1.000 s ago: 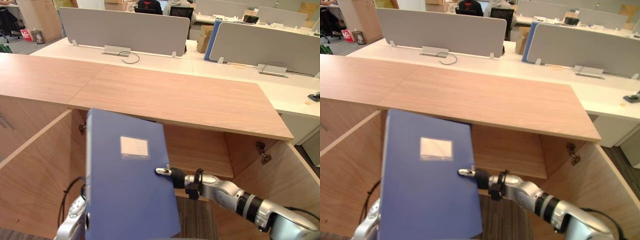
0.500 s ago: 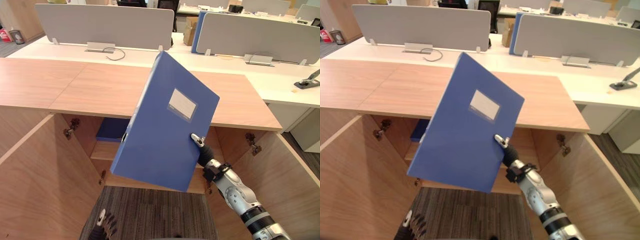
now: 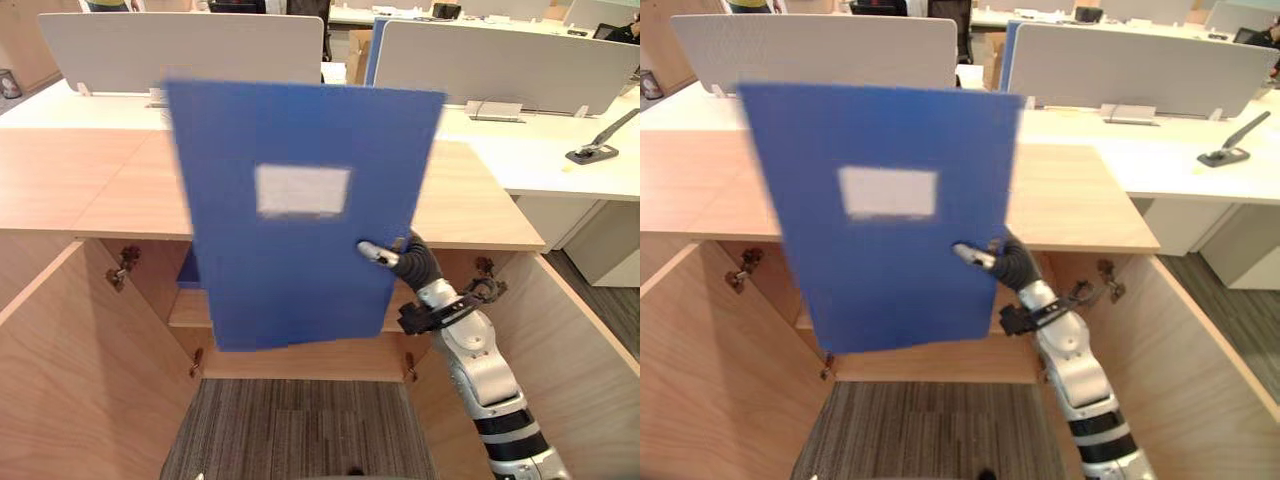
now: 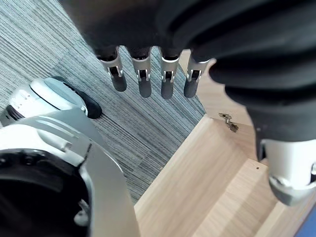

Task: Walk over to the cabinet, pick up the folder, carry it to the office cabinet, place the folder inside the office cabinet, then close the office cabinet door

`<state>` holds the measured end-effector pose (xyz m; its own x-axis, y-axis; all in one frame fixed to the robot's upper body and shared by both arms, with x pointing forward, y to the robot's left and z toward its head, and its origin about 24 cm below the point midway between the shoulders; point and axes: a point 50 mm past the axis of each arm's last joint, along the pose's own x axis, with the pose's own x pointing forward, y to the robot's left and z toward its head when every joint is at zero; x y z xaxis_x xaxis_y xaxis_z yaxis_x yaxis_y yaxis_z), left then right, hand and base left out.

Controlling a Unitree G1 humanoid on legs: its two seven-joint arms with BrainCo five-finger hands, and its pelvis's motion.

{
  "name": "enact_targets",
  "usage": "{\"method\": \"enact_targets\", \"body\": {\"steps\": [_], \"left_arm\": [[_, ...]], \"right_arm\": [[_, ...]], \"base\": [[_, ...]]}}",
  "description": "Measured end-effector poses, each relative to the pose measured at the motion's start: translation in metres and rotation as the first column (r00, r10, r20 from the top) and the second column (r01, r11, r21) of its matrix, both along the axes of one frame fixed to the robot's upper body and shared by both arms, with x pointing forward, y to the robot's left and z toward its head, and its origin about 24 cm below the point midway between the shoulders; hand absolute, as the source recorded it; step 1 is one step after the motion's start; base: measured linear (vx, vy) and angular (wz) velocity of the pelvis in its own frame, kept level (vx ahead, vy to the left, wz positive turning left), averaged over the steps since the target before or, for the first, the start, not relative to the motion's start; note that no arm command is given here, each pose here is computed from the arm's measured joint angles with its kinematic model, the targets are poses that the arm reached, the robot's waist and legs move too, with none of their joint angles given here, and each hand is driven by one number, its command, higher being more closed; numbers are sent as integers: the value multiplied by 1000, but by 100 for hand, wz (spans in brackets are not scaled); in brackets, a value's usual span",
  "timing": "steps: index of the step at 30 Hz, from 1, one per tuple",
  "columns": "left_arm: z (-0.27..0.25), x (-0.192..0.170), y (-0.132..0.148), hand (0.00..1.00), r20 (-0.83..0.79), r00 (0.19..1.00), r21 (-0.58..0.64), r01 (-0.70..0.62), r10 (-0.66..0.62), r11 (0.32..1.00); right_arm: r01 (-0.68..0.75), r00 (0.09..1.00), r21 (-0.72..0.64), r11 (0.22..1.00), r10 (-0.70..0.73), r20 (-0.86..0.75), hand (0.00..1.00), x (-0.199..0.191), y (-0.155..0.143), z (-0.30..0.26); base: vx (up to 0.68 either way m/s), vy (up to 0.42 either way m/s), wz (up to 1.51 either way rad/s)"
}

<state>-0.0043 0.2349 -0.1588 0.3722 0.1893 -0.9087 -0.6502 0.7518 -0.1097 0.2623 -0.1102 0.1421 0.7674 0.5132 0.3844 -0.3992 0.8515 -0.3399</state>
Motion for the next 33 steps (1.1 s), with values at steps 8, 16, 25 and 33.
{"method": "enact_targets", "body": {"steps": [8,16,25,33], "left_arm": [[-3,1,-6,0,-12,1000,-14,1,-1,1000],[-4,14,-9,0,9,1000,-20,18,-17,1000],[-3,31,-14,0,52,997,-27,52,-51,998],[2,50,-19,0,138,990,-50,11,-4,999]], "right_arm": [[-372,925,-403,836,370,-86,100,-22,72,-47],[-443,897,-728,523,260,-358,100,-14,48,-138],[-306,838,-687,659,-157,-523,100,15,-10,-180],[356,486,-254,899,-411,-771,100,40,-72,-183]], "base": [[-3,-1,-1],[1,2,0],[18,15,14],[5,35,22]]}}
